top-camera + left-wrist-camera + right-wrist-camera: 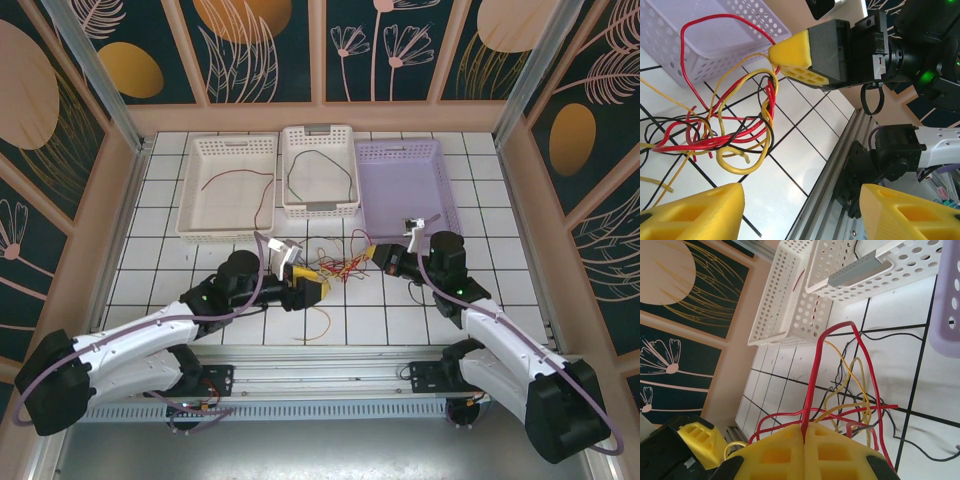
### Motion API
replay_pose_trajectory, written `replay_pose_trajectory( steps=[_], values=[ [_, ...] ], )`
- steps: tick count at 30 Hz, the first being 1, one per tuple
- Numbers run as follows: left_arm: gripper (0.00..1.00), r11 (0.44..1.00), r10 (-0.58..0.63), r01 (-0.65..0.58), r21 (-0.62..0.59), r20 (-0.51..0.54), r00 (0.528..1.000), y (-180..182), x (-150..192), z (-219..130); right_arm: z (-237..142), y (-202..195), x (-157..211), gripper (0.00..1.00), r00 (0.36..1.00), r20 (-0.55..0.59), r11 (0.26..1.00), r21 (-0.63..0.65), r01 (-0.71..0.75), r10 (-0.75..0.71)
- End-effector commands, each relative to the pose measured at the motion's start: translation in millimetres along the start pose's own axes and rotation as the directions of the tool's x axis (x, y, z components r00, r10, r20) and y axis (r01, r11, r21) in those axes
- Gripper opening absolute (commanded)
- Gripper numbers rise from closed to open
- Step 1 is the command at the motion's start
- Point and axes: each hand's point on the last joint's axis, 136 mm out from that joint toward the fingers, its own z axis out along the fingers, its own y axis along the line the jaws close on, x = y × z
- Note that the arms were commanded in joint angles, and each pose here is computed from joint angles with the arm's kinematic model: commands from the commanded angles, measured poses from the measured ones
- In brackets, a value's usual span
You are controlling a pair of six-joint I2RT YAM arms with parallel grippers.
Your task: Untangle the cables
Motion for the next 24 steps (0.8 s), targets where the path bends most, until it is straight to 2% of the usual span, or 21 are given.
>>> replay_pose_trajectory(
  steps=[1, 9, 15, 24],
  values=[
    [0.62, 1.000, -0.007, 0.007, 0.014, 0.002, 1.000, -1, -1, 3, -3, 24, -16, 0.00, 0.996, 0.060, 0.996, -0.065, 0.065, -0.061],
    [0.63, 0.998, -0.027, 0.031, -0.062, 0.076, 0.997, 11, -19, 8, -2, 29, -9, 0.00, 0.995, 0.047, 0.993, -0.084, 0.086, -0.083],
    [0.64, 0.998, -0.042, 0.047, -0.045, 0.122, 0.992, 6, -31, 9, -1, 30, -7, 0.00, 0.995, 0.043, 0.992, -0.082, 0.095, -0.092],
    [0.46, 0.998, -0.063, 0.063, -0.004, 0.055, 0.997, 5, -14, 16, -3, 32, -10, 0.00, 0.993, 0.063, 0.992, -0.077, 0.103, -0.098]
  ],
)
